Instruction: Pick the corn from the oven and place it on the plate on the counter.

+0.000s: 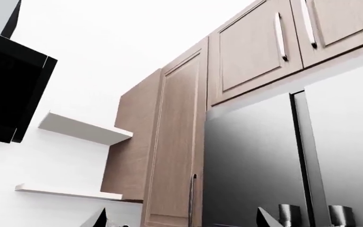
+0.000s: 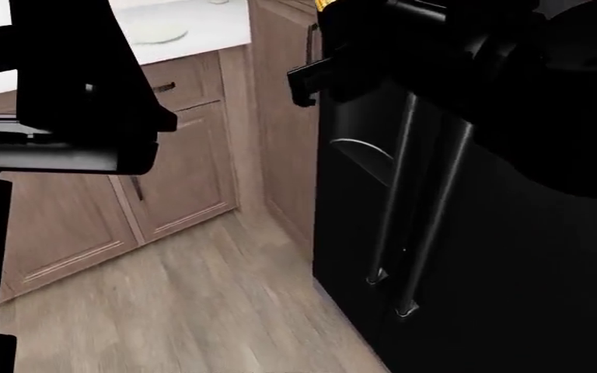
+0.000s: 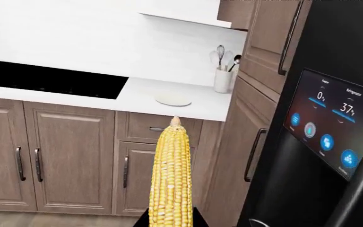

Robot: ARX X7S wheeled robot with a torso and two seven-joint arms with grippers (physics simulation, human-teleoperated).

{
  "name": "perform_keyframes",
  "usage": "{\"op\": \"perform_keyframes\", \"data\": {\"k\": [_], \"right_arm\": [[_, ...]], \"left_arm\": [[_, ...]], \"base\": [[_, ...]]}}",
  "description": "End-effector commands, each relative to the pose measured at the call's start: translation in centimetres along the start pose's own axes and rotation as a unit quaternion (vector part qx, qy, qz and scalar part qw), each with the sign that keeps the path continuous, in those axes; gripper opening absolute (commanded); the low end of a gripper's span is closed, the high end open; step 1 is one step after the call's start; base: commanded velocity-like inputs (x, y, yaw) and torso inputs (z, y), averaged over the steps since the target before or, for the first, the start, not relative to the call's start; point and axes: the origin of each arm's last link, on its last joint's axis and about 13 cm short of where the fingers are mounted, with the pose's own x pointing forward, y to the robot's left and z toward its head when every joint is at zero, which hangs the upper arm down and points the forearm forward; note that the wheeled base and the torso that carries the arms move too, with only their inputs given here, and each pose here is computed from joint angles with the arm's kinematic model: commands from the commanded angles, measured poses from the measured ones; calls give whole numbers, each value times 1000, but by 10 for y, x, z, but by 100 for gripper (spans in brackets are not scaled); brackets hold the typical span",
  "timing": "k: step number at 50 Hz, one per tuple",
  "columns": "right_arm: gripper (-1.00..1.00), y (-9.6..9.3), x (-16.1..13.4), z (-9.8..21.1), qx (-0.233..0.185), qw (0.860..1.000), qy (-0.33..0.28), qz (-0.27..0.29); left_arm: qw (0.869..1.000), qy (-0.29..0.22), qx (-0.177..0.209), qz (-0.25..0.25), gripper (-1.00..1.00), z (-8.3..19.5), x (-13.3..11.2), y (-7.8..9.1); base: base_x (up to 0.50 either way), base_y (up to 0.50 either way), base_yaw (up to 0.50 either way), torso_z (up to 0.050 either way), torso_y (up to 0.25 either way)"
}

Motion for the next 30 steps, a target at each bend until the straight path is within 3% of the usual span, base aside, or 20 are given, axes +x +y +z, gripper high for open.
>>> {"op": "perform_keyframes", "data": {"k": [1, 21, 30], "right_arm": [[-100, -1, 0, 1, -2, 1000, -5, -4], [-100, 0, 0, 2, -2, 1000, -12, -1], [-100, -1, 2, 0, -4, 1000, -10, -7]], "left_arm": [[1000, 0, 0, 0, 100, 0, 0, 0], [1000, -1, -1, -4, 100, 2, 0, -1], [1000, 1, -2, -2, 100, 1, 0, -1]], "base": [[0, 0, 500, 0, 0], [0, 0, 500, 0, 0], [0, 0, 0, 0, 0]]}}
